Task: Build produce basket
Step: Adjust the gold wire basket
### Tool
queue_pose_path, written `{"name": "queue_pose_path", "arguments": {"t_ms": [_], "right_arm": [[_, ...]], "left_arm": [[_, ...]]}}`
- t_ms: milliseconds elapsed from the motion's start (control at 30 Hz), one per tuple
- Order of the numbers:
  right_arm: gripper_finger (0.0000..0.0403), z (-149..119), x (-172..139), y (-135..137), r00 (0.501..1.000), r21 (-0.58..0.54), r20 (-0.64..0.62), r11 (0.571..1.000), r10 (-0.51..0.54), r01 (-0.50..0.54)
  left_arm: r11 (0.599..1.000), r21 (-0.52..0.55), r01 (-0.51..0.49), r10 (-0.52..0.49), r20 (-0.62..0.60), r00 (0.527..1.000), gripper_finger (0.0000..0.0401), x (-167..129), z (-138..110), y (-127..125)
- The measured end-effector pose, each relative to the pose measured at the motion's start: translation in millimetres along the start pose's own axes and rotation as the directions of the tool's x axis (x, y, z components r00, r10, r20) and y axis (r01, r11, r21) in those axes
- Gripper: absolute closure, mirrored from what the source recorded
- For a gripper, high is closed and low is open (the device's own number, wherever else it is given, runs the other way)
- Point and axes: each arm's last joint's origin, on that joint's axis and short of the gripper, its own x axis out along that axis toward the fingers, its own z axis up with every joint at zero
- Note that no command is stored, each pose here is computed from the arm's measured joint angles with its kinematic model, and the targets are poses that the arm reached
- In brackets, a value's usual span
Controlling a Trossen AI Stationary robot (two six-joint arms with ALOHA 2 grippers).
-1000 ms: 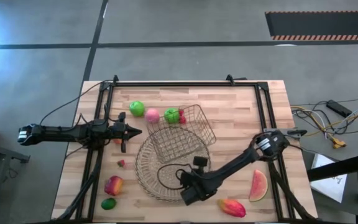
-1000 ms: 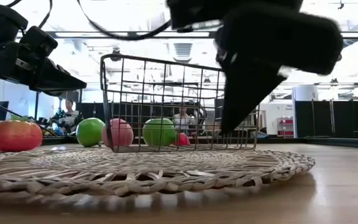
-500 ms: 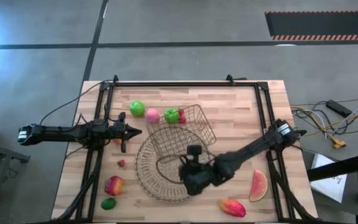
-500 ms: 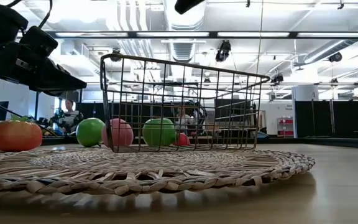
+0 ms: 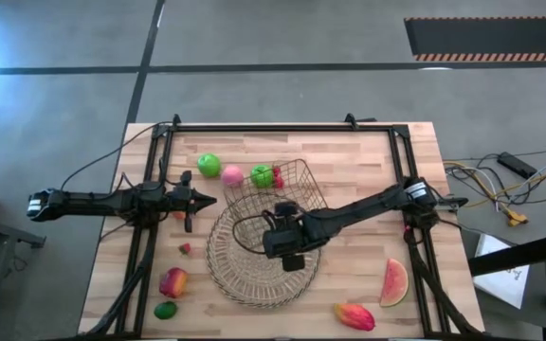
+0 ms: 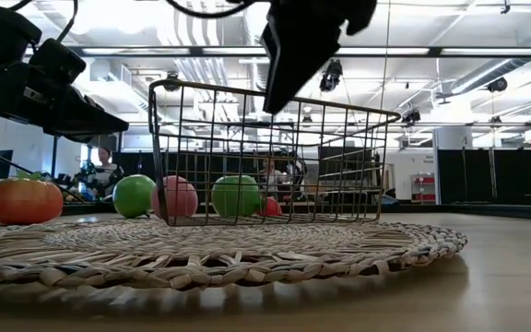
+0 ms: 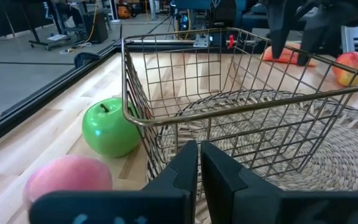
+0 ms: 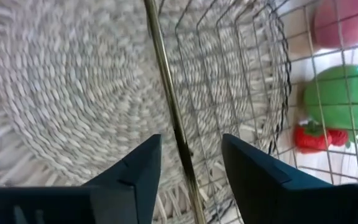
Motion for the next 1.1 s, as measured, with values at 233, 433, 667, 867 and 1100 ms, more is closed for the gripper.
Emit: {"name": "queue_pose_path", "arguments": {"t_ms": [233, 433, 667, 867, 1100], "right_arm": [[0.0324, -3.9, 12.3, 2.7, 0.999, -0.024, -0.039, 1.000, -0.002, 0.001], [0.0388, -3.8, 8.1, 6.4, 0.997, -0.072, -0.023, 0.994, -0.079, 0.078], [0.0390, 5.2, -12.8, 19.3, 0.991, -0.105, 0.056, 0.986, -0.123, 0.128], [0.0391, 15.2, -40.2, 35.9, 0.966, -0.159, 0.154, 0.960, -0.208, 0.232], [0.0391, 18.1, -65.5, 66.0, 0.959, -0.204, 0.240, 0.958, -0.151, 0.201]], "left_arm": [[1.000, 0.000, 0.000, 0.000, 0.000, 1.000, 0.0398, 0.0, 0.0, 0.0], [1.000, 0.000, 0.000, 0.000, -0.001, 1.000, 0.0398, 0.0, -0.1, 0.0], [1.000, 0.000, 0.000, 0.000, 0.000, 1.000, 0.0398, 0.0, 0.0, 0.0], [1.000, 0.000, 0.000, 0.000, 0.000, 1.000, 0.0398, 0.0, 0.0, 0.0], [1.000, 0.000, 0.002, -0.002, 0.000, 1.000, 0.0398, 0.0, 0.0, -0.1]]}}
